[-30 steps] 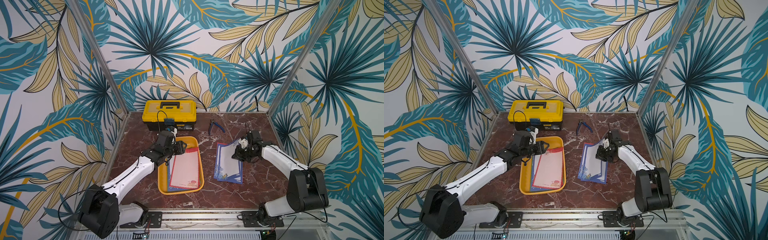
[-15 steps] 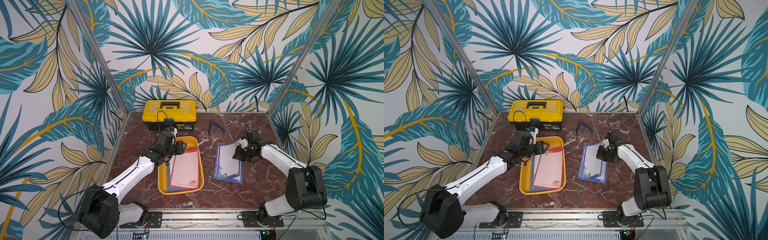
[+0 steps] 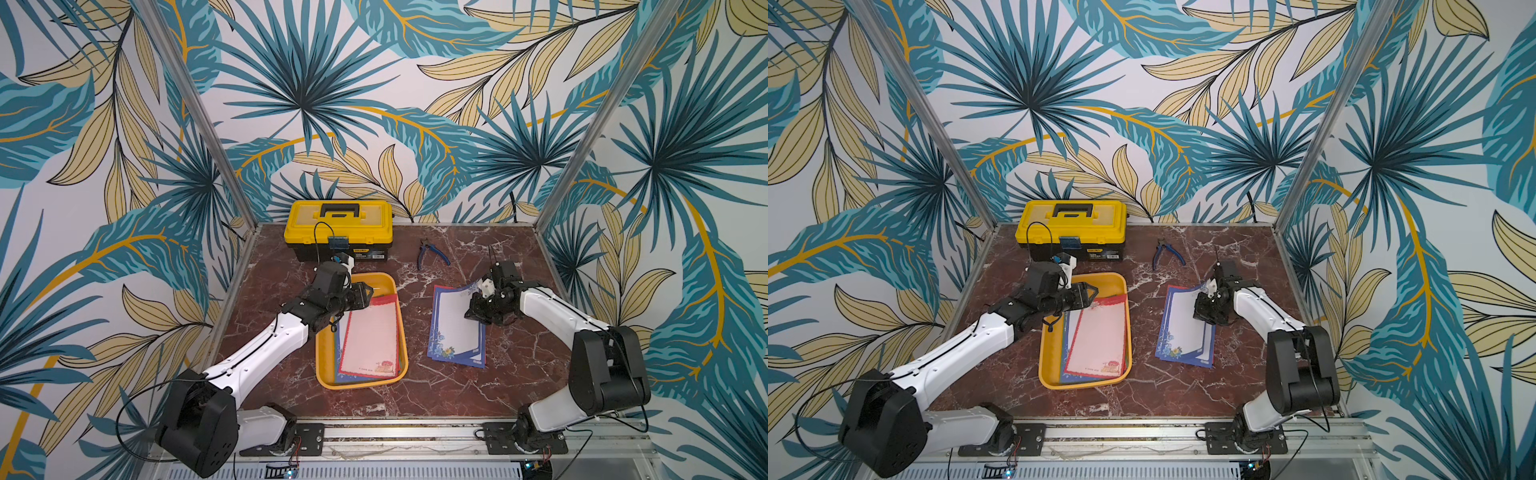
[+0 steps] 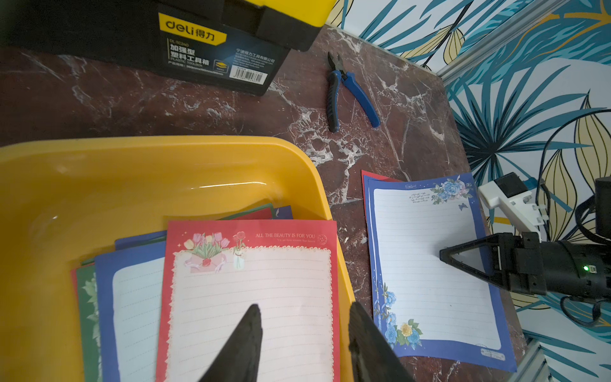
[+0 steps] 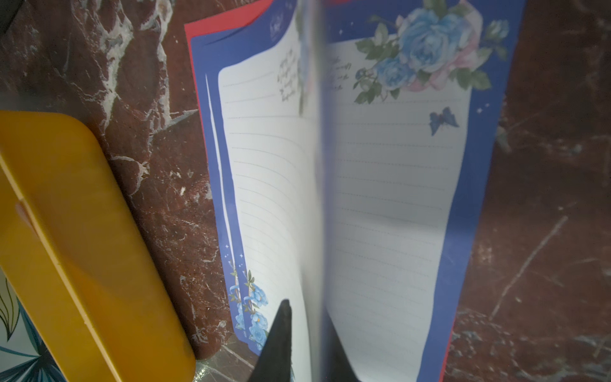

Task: Take out the stationery paper from the storage box
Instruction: Place the stationery paper at the center of the board, then pick up the stationery paper from the storage box.

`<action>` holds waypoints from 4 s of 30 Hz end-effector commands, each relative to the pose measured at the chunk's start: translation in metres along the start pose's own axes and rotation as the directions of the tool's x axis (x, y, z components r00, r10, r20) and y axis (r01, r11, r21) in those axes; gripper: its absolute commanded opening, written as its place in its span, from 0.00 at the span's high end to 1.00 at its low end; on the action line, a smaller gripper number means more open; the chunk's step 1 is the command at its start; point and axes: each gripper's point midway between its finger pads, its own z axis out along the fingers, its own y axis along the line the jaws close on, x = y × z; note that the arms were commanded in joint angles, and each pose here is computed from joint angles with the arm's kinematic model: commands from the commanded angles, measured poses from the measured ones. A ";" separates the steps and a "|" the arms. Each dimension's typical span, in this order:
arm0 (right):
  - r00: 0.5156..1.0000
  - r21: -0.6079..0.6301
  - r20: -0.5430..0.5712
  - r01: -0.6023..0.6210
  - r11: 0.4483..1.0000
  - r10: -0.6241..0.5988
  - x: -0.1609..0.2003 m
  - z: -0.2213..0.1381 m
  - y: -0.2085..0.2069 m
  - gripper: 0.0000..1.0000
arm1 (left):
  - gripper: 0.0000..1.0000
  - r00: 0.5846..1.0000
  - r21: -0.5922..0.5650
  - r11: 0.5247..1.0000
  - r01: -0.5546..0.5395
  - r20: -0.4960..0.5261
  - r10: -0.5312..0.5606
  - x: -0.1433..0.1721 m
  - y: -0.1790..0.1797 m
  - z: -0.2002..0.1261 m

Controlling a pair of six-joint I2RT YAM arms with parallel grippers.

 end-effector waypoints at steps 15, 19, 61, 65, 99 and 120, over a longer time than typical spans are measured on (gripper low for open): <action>1.000 0.116 0.006 0.001 0.993 -0.001 -0.006 0.014 -0.024 0.79 | 0.55 1.000 -0.002 1.000 0.002 -0.006 -0.002 0.001 0.003 0.003; 0.999 0.186 0.049 -0.008 0.983 -0.001 -0.010 0.008 -0.037 0.61 | 0.55 1.000 -0.024 1.000 0.002 -0.001 -0.002 0.002 0.008 0.001; 0.893 -0.009 0.350 0.305 0.952 -0.283 -0.014 -0.088 0.114 0.28 | 0.51 0.956 -0.299 0.954 0.028 -0.271 -0.113 0.080 0.082 0.042; 0.913 -0.062 0.286 0.320 0.945 -0.291 0.010 -0.076 0.128 0.30 | 0.51 0.943 -0.330 0.944 0.010 -0.311 -0.119 0.093 0.094 0.048; 0.911 -0.149 0.015 0.409 0.900 -0.411 0.076 0.017 0.174 0.38 | 0.43 0.942 -0.405 0.915 0.007 -0.304 -0.141 0.097 0.116 0.052; 0.909 -0.217 -0.037 0.399 0.891 -0.416 0.087 0.018 0.192 0.39 | 0.31 0.956 -0.387 0.922 0.004 -0.268 -0.117 0.084 0.110 0.044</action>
